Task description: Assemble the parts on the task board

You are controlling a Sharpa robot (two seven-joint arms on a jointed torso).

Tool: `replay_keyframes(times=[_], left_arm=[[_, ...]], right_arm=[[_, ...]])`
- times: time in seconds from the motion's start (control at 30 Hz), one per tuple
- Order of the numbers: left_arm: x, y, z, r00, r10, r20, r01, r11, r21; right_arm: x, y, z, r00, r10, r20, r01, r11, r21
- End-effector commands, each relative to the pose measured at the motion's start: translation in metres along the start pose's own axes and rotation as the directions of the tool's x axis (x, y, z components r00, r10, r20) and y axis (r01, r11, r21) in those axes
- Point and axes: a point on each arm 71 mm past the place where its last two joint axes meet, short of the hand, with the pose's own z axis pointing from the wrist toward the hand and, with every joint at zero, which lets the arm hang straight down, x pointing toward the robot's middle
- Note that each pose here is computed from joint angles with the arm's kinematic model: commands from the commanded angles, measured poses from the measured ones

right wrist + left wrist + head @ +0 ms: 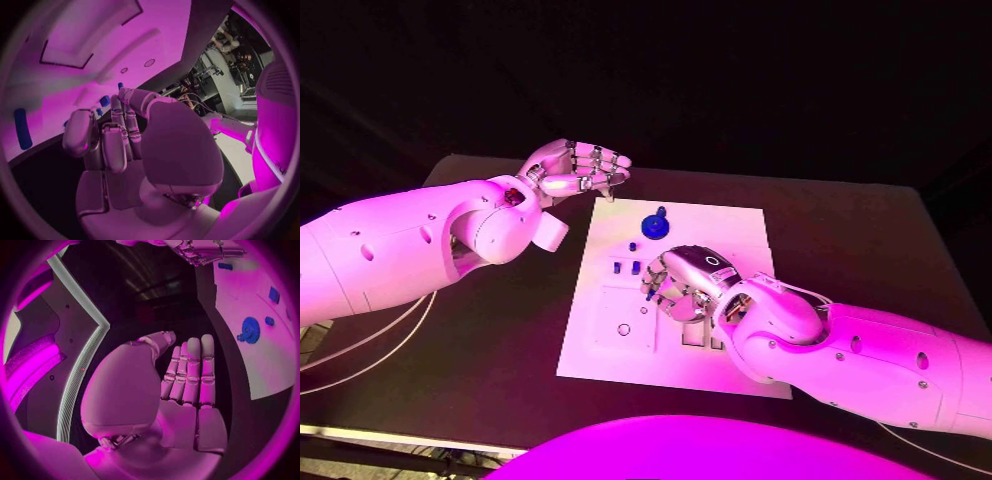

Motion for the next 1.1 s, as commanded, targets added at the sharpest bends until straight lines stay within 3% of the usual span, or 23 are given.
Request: replay_keyframes(times=[0.03,1.1], left_arm=[[0.0031,-0.0010,0.0010,1.000,-0.011,-0.021,0.011,1.000,0.007],[0.0031,-0.0001,0.0013,1.000,-0.013,-0.027,0.013,1.000,-0.002]], right_arm=[[0.003,0.002,0.000,1.000,-0.008,0.003,0.008,1.000,-0.018],[0.015,0.003,0.000,0.999,-0.004,-0.044,0.003,1.000,-0.016]])
